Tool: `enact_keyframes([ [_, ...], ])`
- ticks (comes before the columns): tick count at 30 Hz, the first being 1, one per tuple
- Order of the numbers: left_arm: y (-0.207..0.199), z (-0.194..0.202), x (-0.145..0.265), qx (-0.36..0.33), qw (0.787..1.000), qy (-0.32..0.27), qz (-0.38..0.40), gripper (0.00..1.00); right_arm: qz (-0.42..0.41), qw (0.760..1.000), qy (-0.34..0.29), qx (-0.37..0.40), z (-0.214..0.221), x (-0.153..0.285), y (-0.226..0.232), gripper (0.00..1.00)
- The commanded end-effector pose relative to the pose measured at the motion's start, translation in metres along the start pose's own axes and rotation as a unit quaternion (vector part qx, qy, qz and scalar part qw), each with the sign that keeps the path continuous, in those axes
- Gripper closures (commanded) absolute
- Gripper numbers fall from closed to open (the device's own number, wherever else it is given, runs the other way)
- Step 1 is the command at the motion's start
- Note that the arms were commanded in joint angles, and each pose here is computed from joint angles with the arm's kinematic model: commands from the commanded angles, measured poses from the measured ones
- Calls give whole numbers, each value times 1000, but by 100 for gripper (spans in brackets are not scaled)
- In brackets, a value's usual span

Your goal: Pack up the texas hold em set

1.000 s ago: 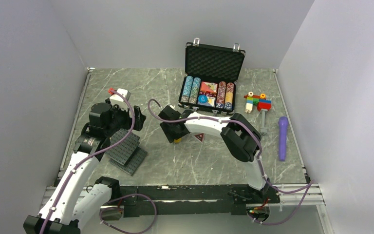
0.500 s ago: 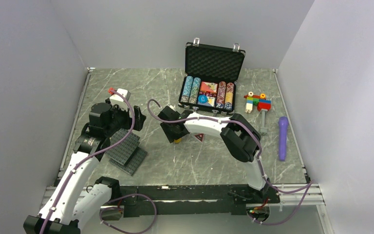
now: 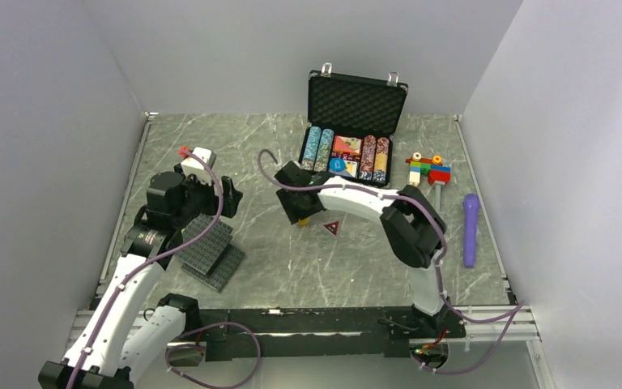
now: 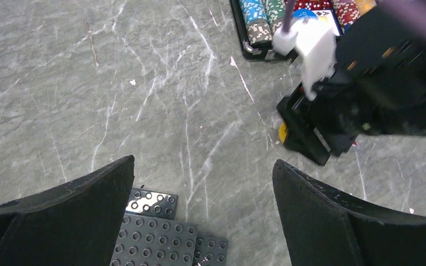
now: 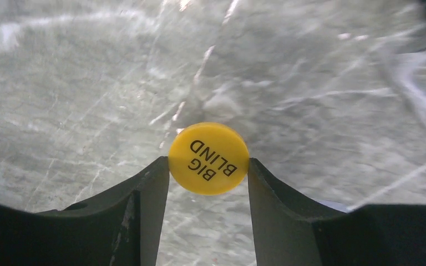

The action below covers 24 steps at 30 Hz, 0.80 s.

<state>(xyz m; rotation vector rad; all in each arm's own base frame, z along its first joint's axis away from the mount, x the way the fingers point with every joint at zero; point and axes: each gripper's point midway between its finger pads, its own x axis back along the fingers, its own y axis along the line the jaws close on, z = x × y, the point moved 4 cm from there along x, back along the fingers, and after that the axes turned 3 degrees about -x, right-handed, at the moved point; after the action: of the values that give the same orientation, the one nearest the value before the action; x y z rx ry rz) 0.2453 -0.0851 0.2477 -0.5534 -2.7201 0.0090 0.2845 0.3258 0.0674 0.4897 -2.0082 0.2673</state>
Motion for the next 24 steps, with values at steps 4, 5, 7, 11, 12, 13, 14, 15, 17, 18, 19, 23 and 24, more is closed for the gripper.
enact_keyframes([
  [4,-2,-18,6,1,999,-32,4,2,13,992,-115,-51,-78,71,-68,71],
  [5,-2,-18,6,1,999,-32,4,2,21,991,-123,-56,-85,73,-81,71],
  [7,-2,-18,6,1,999,-33,4,2,35,987,-141,-70,-102,78,-106,71],
  [11,-2,-17,5,1,1000,-31,4,2,52,980,-167,-95,-131,74,-147,72],
  [12,-2,-17,5,1,1000,-31,4,2,58,978,-172,-100,-137,72,-156,72],
  [13,-2,-17,5,1,1000,-30,4,2,63,977,-177,-104,-143,69,-164,72],
  [14,-2,-17,5,1,1000,-31,4,2,66,975,-184,-107,-151,68,-171,72],
  [15,-2,-17,5,1,1000,-30,4,2,68,974,-188,-111,-156,64,-177,72],
  [17,-2,-17,5,1,1000,-31,3,2,70,972,-190,-116,-163,55,-189,72],
  [18,-2,-17,4,1,1000,-30,3,2,72,972,-189,-118,-165,50,-194,72],
  [19,-2,-17,4,1,1000,-29,3,2,75,972,-189,-122,-167,46,-200,72],
  [23,-2,-16,3,2,1000,-28,6,2,76,971,-187,-128,-173,28,-212,72],
  [24,-2,-16,3,2,1000,-27,6,2,76,972,-185,-127,-174,24,-214,72],
])
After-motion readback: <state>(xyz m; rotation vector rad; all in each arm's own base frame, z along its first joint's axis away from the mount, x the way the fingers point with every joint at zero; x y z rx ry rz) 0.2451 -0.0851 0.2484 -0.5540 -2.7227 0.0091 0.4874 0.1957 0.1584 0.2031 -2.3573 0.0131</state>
